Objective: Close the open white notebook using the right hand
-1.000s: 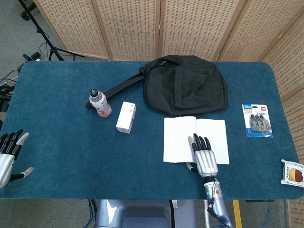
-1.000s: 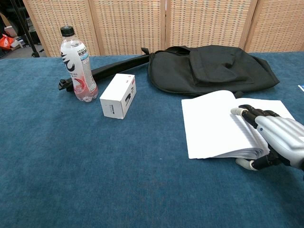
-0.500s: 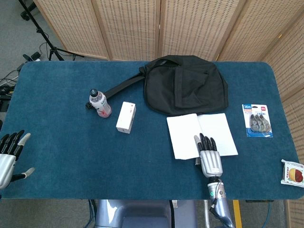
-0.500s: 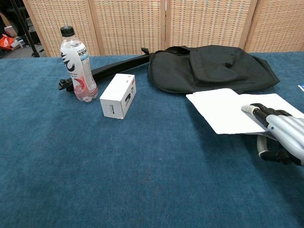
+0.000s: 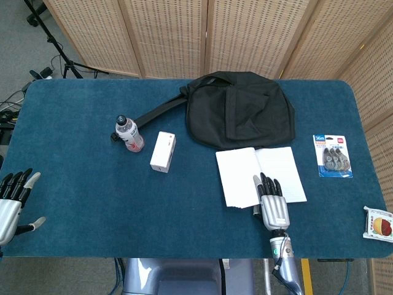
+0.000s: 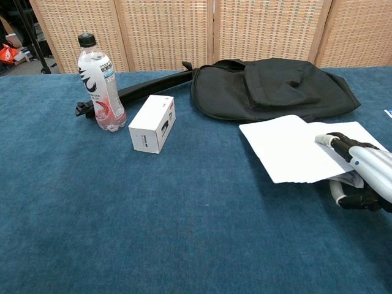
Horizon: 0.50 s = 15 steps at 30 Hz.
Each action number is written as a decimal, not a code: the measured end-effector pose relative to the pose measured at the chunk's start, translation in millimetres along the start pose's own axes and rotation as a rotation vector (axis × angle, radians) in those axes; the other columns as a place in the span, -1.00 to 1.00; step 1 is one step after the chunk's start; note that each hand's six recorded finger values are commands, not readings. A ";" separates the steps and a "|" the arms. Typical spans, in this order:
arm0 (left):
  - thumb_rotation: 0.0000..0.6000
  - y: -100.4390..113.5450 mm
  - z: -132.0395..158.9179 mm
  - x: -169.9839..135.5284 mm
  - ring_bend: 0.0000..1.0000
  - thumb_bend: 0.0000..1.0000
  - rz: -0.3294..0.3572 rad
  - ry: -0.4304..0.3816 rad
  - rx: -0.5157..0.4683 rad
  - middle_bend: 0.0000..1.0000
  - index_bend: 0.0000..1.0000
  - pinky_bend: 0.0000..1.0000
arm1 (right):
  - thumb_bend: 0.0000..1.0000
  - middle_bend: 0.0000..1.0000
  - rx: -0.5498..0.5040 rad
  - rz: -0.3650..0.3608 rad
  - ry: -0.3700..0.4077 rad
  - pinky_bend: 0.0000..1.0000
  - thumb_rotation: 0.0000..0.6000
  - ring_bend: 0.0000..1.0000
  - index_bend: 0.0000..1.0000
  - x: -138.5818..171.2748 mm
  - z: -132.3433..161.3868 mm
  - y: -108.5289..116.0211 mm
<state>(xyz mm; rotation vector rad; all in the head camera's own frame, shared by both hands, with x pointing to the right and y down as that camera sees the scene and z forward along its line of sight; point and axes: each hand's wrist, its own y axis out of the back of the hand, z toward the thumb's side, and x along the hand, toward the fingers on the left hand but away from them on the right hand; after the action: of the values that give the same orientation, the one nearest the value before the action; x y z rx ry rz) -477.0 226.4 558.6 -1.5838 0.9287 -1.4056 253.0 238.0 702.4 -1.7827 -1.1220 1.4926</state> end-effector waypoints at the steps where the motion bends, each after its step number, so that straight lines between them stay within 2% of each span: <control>1: 0.84 0.0 0.1 -0.1 -1.00 -0.87 0.000 0.000 0.000 -1.00 -1.00 -1.00 | 0.18 -1.00 -0.022 0.000 0.001 -1.00 1.00 -1.00 -1.00 1.3 0.5 1.5; 15: 0.84 0.7 1.3 -0.8 -1.00 -0.87 0.007 -0.004 -0.005 -1.00 -1.00 -1.00 | -0.07 -1.00 -0.128 -0.011 -0.010 -1.00 1.00 -1.00 -1.00 16.4 0.8 13.5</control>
<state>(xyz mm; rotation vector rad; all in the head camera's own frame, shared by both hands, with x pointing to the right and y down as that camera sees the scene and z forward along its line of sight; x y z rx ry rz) -475.8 226.9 557.6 -1.5851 0.9346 -1.3959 256.1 245.3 682.7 -1.8529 -1.2554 1.4540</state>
